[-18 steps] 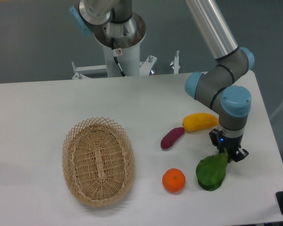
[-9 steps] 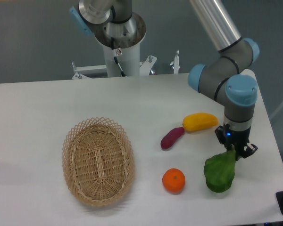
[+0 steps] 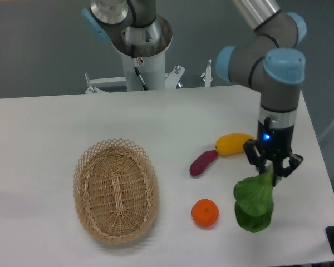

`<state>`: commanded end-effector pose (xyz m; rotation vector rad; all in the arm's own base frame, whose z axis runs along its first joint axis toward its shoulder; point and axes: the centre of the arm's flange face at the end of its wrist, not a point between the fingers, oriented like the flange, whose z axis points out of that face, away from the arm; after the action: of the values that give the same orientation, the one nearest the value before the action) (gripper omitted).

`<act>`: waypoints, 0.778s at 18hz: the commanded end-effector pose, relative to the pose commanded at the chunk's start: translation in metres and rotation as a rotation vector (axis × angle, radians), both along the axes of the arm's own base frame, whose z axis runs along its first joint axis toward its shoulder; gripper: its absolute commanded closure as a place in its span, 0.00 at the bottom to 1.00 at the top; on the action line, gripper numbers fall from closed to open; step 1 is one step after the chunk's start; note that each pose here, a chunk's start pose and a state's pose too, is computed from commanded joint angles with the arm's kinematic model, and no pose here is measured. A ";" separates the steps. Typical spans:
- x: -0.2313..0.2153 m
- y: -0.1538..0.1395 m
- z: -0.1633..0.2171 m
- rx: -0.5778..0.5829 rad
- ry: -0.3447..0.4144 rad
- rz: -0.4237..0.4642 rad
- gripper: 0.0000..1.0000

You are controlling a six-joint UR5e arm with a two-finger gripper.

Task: Pick up the green vegetable from the table
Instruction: 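Lift the grasped bok choy up off the table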

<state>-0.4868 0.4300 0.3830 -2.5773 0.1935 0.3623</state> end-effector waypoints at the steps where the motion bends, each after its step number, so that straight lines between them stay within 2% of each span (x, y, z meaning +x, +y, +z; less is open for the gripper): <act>1: 0.010 0.002 0.009 0.010 -0.011 0.017 0.61; 4: 0.031 -0.004 0.029 0.014 -0.040 0.043 0.61; 14: 0.041 -0.009 0.041 -0.001 -0.068 0.047 0.61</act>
<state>-0.4459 0.4208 0.4236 -2.5943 0.1093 0.2906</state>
